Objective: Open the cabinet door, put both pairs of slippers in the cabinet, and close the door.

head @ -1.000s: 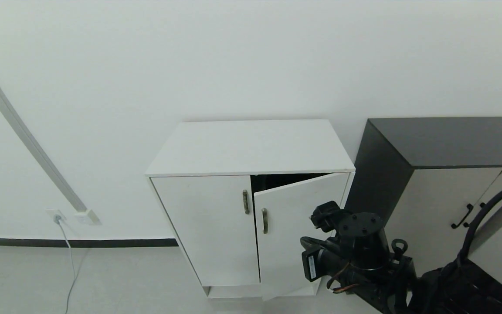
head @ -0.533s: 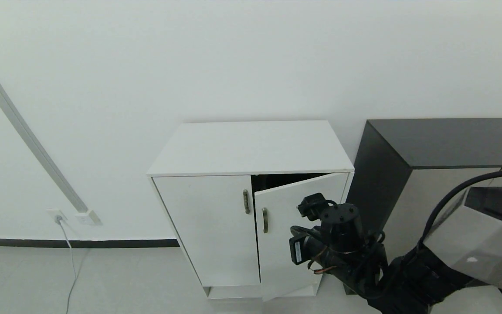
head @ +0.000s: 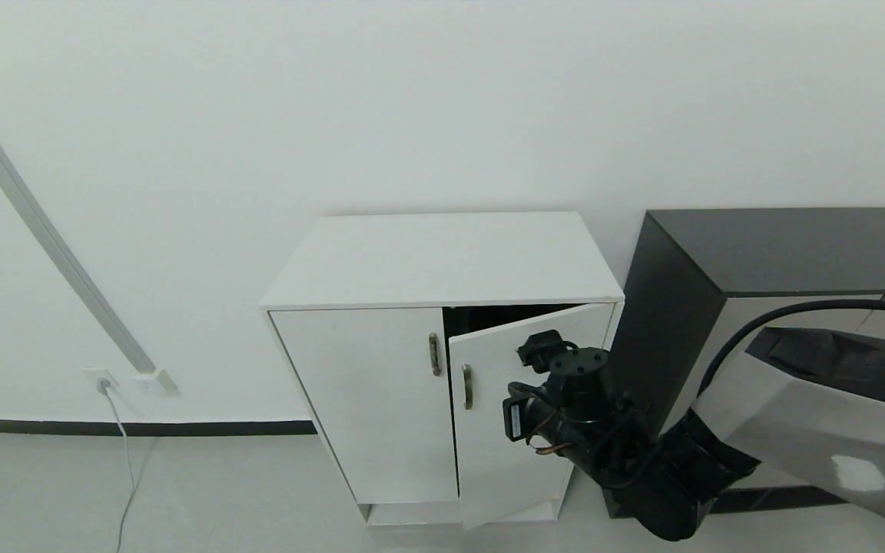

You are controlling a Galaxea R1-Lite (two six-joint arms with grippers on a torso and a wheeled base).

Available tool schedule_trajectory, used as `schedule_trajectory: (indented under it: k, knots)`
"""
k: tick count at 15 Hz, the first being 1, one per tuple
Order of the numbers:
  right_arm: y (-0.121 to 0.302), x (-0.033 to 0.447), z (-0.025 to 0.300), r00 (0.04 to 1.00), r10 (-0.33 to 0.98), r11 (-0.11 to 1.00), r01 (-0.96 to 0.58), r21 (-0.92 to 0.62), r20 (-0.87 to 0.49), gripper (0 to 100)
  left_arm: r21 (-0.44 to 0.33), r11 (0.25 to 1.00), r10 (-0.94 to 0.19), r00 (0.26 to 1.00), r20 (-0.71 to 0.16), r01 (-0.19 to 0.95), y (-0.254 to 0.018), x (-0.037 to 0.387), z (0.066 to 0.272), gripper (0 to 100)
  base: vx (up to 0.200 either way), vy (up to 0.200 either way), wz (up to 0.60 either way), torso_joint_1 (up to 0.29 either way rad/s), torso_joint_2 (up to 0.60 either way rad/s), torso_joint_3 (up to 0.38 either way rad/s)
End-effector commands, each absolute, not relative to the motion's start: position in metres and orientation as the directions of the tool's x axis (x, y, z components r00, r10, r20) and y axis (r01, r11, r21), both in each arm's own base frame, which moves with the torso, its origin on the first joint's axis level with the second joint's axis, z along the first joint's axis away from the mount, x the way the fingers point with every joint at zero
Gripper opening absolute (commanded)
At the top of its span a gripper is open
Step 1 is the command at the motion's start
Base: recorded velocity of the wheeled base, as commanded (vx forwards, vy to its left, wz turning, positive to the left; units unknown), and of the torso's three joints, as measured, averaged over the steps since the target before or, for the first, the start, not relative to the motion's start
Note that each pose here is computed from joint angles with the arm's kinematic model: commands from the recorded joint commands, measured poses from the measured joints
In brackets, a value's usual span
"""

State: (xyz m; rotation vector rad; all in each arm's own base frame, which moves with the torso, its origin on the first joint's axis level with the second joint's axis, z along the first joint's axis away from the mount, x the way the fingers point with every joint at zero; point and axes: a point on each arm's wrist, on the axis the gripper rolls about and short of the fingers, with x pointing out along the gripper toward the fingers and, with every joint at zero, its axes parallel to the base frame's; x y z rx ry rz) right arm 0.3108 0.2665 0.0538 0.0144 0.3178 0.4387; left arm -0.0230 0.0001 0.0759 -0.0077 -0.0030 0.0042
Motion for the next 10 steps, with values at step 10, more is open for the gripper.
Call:
schedule_trajectory:
  k: [10]
  knots:
    - [0.27,0.364,0.041,0.9,0.368,0.93,-0.355,0.097,-0.232,0,-0.008,1.0,0.006,1.0,0.002,-0.006,0.0,-0.023,0.076,0,0.0,0.0,0.0,0.0,0.0,0.0]
